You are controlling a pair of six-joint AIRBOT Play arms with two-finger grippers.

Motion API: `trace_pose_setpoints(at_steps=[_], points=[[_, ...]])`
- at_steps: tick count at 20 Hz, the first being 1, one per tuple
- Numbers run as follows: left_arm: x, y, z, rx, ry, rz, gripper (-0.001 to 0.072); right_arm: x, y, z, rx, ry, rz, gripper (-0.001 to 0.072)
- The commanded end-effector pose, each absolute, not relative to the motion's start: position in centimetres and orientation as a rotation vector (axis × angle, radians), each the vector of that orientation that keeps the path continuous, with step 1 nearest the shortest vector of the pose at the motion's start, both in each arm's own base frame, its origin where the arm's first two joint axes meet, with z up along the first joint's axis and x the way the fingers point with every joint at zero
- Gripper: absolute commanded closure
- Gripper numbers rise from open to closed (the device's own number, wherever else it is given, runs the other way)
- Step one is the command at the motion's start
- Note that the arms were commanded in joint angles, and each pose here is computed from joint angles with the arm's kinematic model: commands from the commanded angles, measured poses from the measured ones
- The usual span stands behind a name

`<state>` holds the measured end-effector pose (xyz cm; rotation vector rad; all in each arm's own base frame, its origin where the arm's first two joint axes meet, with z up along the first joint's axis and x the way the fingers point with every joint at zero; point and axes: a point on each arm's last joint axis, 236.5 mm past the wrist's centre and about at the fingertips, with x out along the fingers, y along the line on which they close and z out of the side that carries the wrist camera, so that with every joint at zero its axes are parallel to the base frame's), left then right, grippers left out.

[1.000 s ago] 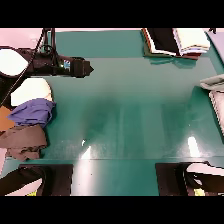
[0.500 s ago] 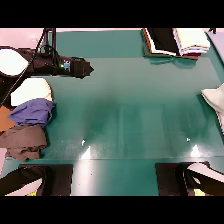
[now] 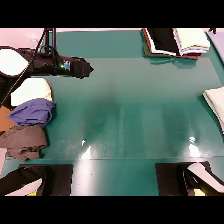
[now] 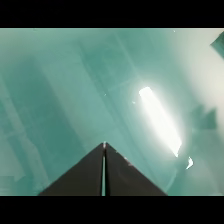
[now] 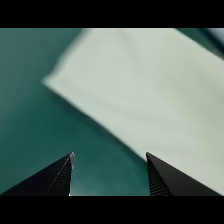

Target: Fold the shirts.

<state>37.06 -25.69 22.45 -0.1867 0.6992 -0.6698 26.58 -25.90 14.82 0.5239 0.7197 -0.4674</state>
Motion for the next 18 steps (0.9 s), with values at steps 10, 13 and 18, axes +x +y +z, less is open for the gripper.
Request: trace_pose_setpoints(at_steps=[10,13,18], points=[[37.5,-25.7,22.9,-0.193,0.672,-0.667,0.0683,36.7,11.0,20.1,0.251,0.696,0.531,0.0402],[37.5,-25.7,23.0,-0.194,0.669,-0.666,0.0683,35.6,14.5,20.3,0.215,0.699,0.621,0.0695],[37.6,-25.7,23.1,-0.194,0.666,-0.666,0.0683,35.1,15.5,20.2,0.207,0.708,0.649,0.0696]])
